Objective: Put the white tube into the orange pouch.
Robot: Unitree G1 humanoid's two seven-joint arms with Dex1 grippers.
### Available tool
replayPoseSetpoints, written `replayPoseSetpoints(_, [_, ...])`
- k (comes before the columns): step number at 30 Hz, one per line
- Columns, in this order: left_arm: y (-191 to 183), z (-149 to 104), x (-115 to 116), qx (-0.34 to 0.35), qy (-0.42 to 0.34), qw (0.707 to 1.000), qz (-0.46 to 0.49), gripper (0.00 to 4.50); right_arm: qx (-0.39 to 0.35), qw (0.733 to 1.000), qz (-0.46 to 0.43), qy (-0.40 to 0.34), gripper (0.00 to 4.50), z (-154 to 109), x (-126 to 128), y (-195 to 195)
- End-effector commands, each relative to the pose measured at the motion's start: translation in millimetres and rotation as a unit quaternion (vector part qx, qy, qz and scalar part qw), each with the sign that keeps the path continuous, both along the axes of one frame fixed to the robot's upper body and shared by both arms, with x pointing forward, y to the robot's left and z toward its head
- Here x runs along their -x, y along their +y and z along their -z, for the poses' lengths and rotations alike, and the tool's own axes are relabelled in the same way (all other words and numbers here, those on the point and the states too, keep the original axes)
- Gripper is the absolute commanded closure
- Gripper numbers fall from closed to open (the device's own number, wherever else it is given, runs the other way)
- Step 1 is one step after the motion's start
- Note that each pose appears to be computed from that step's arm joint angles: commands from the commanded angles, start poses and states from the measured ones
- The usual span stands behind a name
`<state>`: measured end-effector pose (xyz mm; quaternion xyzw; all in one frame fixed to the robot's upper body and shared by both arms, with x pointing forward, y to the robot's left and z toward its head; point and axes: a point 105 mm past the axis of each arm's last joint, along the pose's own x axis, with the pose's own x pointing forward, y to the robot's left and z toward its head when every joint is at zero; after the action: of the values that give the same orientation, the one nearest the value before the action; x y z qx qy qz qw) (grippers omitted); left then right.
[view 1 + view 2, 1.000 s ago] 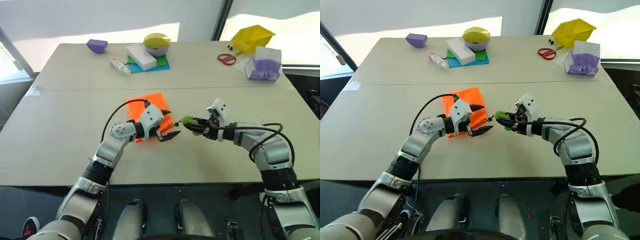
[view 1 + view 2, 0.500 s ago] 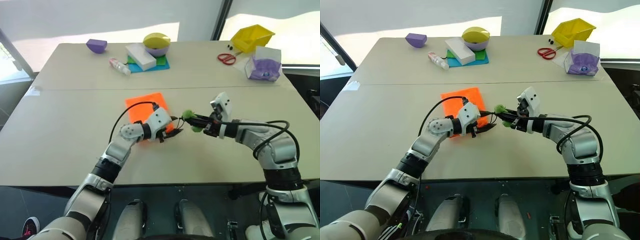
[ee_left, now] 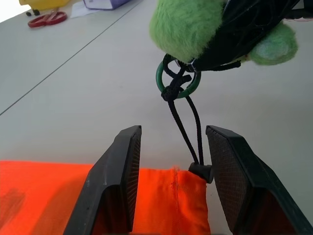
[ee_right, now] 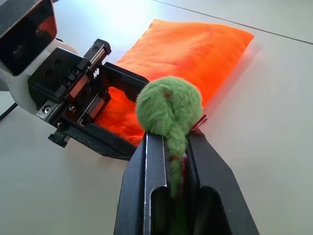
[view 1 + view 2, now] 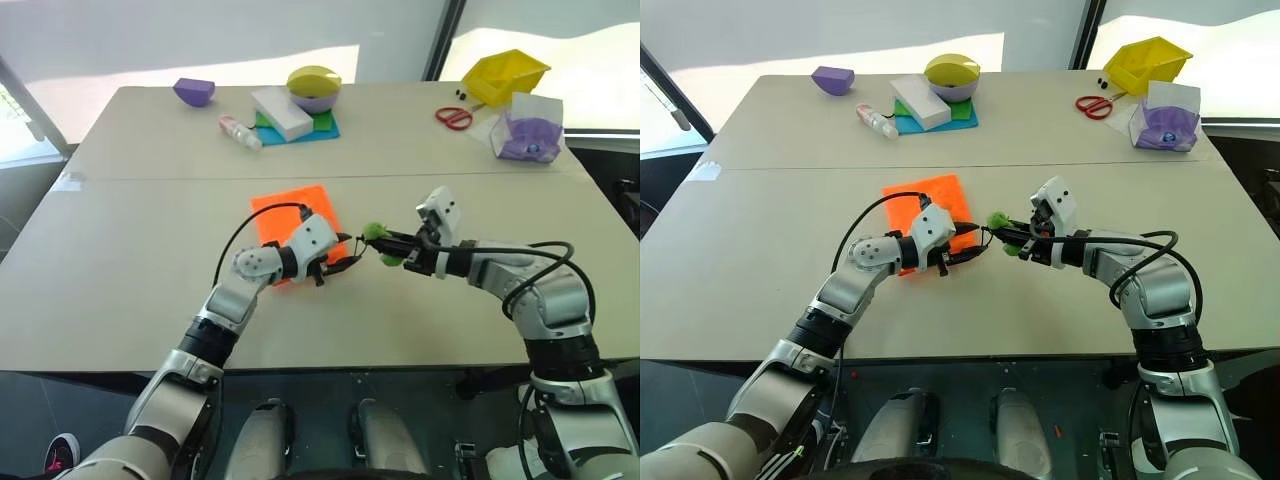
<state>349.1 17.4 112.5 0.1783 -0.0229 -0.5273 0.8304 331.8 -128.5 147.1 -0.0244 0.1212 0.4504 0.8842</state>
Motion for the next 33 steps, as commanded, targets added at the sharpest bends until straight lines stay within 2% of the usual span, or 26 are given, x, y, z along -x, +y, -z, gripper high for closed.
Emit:
replayPoseSetpoints(1, [0,-15,0,0.012,-0.027,1.000,0.003,2.25,-0.003,1.000,-0.011,-0.022,4.50,-10,0,4])
replayPoseSetpoints(13, [1,-17,1,0.020,-0.027,0.999,0.002,2.25,0.002,0.999,-0.012,-0.034,4.50,-11,0,3])
replayPoseSetpoints(15, [1,-17,0,0.020,-0.030,0.999,0.001,2.25,-0.015,0.999,-0.025,-0.018,4.50,-10,3,6])
replayPoseSetpoints(18, [1,-18,1,0.022,-0.030,0.999,0.001,2.33,-0.007,1.000,-0.023,-0.020,3.23,-8,3,5])
replayPoseSetpoints(23, [1,-18,2,0.024,-0.029,0.999,0.001,2.33,0.010,0.999,-0.028,-0.029,0.70,-7,4,5])
replayPoseSetpoints(33, [4,-18,4,0.023,-0.025,0.999,0.004,2.33,0.030,0.999,-0.027,-0.029,0.70,2,7,0])
